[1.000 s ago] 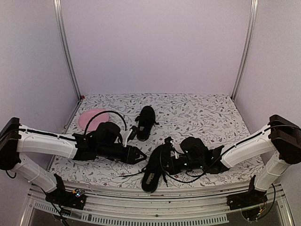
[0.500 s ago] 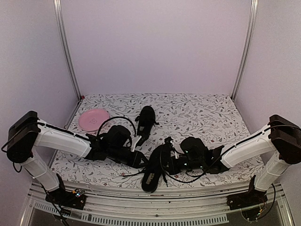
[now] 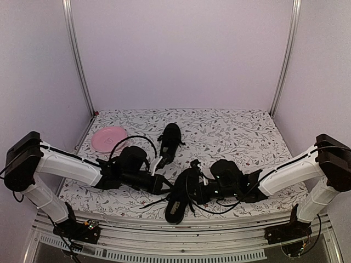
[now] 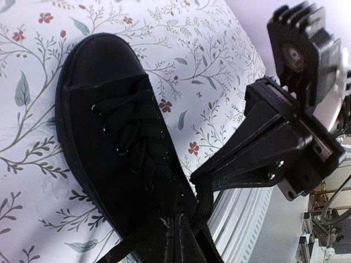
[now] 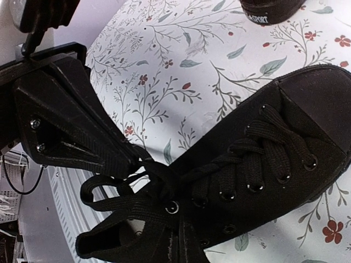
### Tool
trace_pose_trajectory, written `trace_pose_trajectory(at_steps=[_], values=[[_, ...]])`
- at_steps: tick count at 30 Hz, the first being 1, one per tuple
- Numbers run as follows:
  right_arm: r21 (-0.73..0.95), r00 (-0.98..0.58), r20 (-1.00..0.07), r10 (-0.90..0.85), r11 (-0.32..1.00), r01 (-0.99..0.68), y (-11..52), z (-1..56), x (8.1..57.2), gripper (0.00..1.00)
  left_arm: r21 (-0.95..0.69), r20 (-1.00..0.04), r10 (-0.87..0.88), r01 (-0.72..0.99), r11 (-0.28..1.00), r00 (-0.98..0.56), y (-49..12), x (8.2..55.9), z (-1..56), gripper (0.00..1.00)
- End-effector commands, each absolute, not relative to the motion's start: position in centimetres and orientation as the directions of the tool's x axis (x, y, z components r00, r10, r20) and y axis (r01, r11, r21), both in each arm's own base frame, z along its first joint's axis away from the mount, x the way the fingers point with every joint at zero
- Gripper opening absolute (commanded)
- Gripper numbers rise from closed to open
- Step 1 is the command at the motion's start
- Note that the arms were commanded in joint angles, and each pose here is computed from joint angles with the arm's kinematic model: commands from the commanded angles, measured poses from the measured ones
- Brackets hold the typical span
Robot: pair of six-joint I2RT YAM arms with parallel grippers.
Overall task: Tie the shoes
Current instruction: Tie the loops with the shoelace on the shoe.
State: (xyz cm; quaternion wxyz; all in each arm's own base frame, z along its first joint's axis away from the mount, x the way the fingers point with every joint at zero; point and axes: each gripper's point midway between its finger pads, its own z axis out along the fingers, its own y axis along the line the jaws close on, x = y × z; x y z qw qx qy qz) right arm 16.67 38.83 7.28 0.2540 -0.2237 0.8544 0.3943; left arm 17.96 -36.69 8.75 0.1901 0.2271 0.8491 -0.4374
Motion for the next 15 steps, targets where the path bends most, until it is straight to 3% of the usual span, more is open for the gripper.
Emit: trace_pose_trajectory(at_steps=[1,15], values=[[0.567,-0.737,-0.652,-0.178,0.530,-0.630,40.5,10.0,16.2,0.02,-0.671,-0.567,0.182,0.579,0.463,-0.803,-37.3,18.0,10.8,0.00],[0.578,-0.756,-0.623,-0.200,0.534,-0.618,42.4,8.6,16.2,0.02,-0.670,-0.567,0.191,0.583,0.459,-0.801,-37.5,17.1,10.7,0.00]])
